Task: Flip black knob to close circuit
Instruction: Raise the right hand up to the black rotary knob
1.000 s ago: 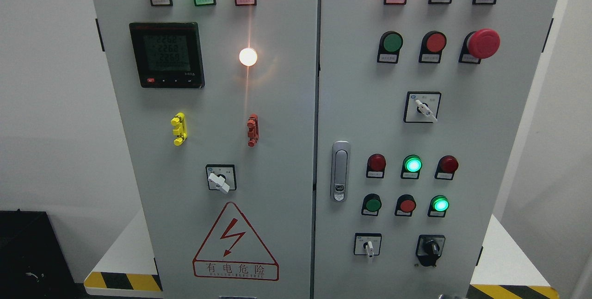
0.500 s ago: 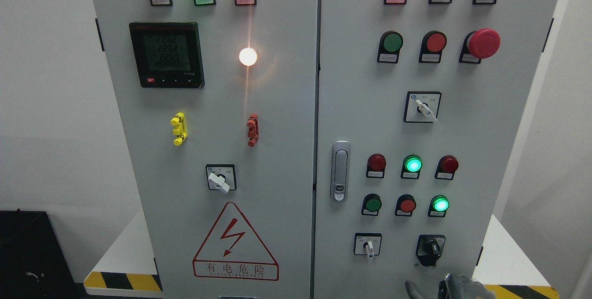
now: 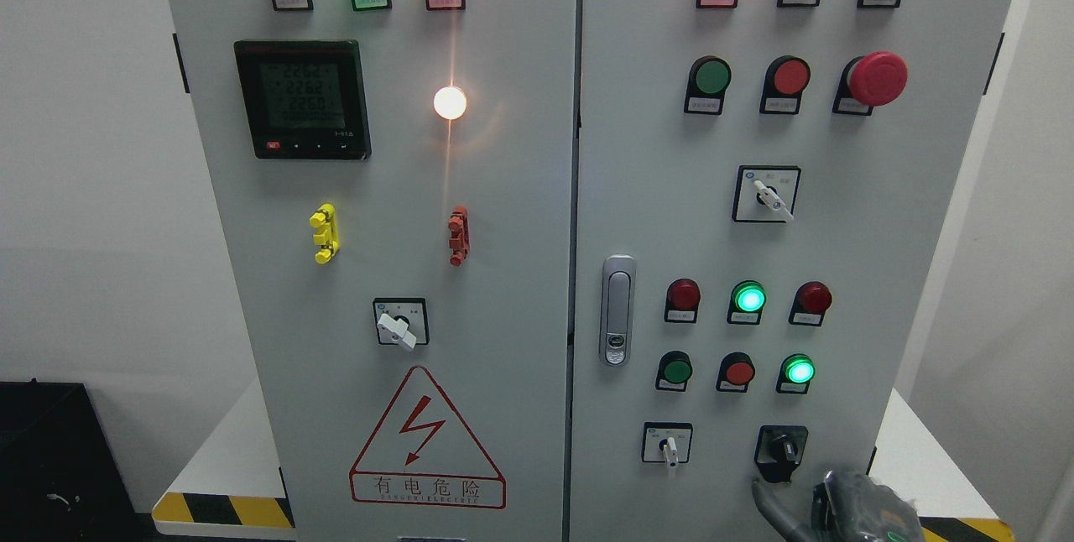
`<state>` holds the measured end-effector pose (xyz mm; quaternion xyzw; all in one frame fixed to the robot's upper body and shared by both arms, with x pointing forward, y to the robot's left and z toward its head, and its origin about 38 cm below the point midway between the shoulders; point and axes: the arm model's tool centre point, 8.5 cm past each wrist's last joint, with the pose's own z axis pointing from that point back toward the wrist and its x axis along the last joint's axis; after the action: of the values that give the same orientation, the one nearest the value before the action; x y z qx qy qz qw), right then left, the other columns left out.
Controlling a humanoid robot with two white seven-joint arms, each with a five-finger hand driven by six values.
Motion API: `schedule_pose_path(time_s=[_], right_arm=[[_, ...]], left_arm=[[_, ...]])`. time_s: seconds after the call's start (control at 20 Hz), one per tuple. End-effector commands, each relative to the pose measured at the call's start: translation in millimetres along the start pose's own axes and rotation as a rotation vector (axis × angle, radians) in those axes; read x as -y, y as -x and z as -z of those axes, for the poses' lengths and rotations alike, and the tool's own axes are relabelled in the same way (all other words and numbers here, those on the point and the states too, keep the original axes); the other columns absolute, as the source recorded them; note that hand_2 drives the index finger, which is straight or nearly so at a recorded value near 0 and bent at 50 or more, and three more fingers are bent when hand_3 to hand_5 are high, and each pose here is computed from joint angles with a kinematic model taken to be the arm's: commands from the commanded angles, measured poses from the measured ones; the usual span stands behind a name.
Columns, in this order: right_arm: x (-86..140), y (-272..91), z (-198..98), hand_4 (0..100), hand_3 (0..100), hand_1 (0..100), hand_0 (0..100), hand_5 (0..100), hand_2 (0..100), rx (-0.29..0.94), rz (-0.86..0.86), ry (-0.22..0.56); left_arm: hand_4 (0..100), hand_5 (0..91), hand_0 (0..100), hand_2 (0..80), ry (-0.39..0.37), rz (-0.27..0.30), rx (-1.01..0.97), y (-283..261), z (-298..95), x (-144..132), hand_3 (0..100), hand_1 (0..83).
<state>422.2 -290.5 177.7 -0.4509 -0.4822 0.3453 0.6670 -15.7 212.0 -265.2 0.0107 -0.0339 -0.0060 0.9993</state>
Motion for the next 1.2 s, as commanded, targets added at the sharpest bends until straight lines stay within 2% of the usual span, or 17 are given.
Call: schedule_pose_path(time_s=[0.0,1.15], right_arm=[[12.1,3.8,4.1,92,100,0,0,91,90,-0.011,-0.001,0.027],[12.0,5.0,6.1,92,100,0,0,92,90,-0.021,-0.020,0.030]], left_arm=[[0,0.0,12,0.0,-0.001,0.000,0.000,0.0,0.0,-0.1,0,55.6],[0,0.0,12,0.0,-0.001,0.000,0.000,0.0,0.0,-0.1,0,55.6]])
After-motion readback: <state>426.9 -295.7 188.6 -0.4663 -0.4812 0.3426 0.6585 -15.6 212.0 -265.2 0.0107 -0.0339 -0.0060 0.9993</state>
